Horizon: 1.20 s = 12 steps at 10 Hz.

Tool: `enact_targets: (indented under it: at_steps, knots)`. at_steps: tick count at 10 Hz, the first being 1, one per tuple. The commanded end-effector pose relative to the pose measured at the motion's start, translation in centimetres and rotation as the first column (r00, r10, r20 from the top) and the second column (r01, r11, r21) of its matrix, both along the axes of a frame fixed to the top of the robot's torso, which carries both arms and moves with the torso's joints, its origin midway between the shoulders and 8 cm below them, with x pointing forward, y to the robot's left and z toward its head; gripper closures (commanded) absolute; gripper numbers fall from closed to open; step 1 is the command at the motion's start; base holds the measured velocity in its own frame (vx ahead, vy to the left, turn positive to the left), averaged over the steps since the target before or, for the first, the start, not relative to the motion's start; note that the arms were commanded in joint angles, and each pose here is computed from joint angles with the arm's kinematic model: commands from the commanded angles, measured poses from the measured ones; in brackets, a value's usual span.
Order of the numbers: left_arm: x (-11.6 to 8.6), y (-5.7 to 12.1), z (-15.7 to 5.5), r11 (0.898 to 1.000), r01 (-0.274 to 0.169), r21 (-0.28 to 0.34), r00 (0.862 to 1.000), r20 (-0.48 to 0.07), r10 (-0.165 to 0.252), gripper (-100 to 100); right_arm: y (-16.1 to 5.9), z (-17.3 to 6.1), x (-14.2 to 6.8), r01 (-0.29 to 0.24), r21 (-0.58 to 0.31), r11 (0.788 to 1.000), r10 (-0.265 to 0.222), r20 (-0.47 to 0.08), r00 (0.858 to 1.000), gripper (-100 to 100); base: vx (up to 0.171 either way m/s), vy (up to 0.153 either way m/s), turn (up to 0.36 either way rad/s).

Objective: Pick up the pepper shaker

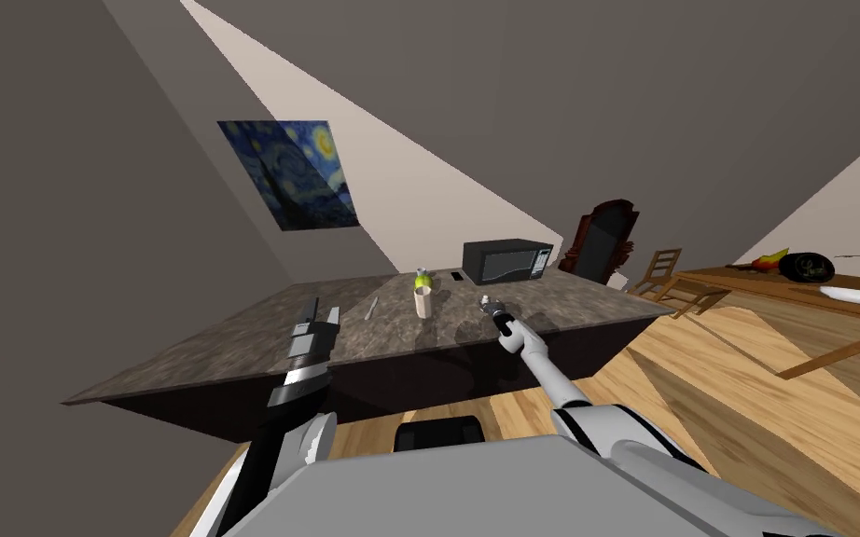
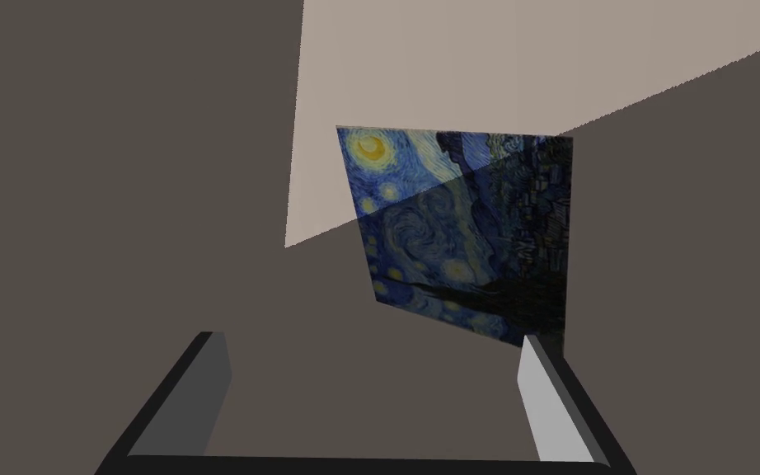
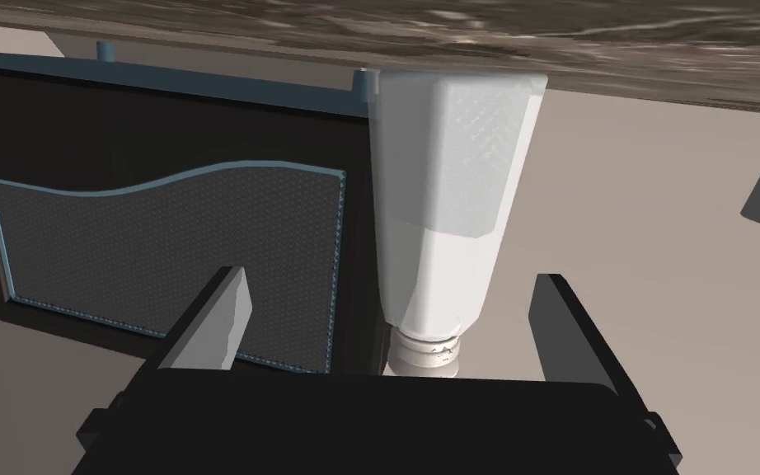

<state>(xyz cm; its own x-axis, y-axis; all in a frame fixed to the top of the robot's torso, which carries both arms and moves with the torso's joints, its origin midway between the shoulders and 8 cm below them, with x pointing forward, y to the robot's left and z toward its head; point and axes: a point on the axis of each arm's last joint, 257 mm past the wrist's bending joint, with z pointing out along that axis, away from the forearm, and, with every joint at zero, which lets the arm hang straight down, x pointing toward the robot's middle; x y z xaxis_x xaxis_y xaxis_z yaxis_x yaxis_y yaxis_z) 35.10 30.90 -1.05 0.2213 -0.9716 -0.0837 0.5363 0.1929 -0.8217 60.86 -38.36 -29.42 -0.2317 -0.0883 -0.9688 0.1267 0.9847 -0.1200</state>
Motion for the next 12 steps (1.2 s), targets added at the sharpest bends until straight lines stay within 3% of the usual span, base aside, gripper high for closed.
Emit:
enact_targets:
  at_steps: [1, 4, 5, 6, 10, 11, 12]
  knots:
    - [0.0, 0.0, 0.0, 1.000, 0.000, 0.000, 1.000, 0.000, 0.000, 0, -1.0, 0.0, -0.3, -0.023, 0.000, 1.000, 0.023, 0.001, 1.000, -100, 0.087, 0.119, -0.174]
    - [0.0, 0.0, 0.0, 1.000, 0.000, 0.000, 1.000, 0.000, 0.000, 0, -2.7, -0.1, -1.1, -0.066, 0.007, 0.998, 0.066, -0.006, 0.998, -100, 0.089, 0.149, -0.155]
    - [0.0, 0.0, 0.0, 1.000, 0.000, 0.000, 1.000, 0.000, 0.000, 0, -2.4, 0.0, -0.8, -0.056, 0.002, 0.998, 0.056, -0.005, 0.998, -100, 0.039, 0.069, -0.038]
    - [0.0, 0.0, 0.0, 1.000, 0.000, 0.000, 1.000, 0.000, 0.000, 0, -2.4, 0.0, -0.9, -0.059, 0.004, 0.998, 0.059, -0.005, 0.998, 100, 0.006, 0.014, 0.010]
    - [0.0, 0.0, 0.0, 1.000, 0.000, 0.000, 1.000, 0.000, 0.000, 0, -2.4, 0.0, -0.8, -0.058, 0.004, 0.998, 0.058, -0.004, 0.998, 100, 0.001, 0.002, 0.000]
    - [0.0, 0.0, 0.0, 1.000, 0.000, 0.000, 1.000, 0.000, 0.000, 0, -2.4, 0.0, -0.8, -0.059, 0.004, 0.998, 0.059, -0.004, 0.998, 0, 0.000, 0.000, 0.000]
    - [0.0, 0.0, 0.0, 1.000, 0.000, 0.000, 1.000, 0.000, 0.000, 0, -1.6, 0.0, -0.5, -0.038, 0.001, 0.999, 0.038, -0.001, 0.999, 100, -0.062, -0.093, 0.192]
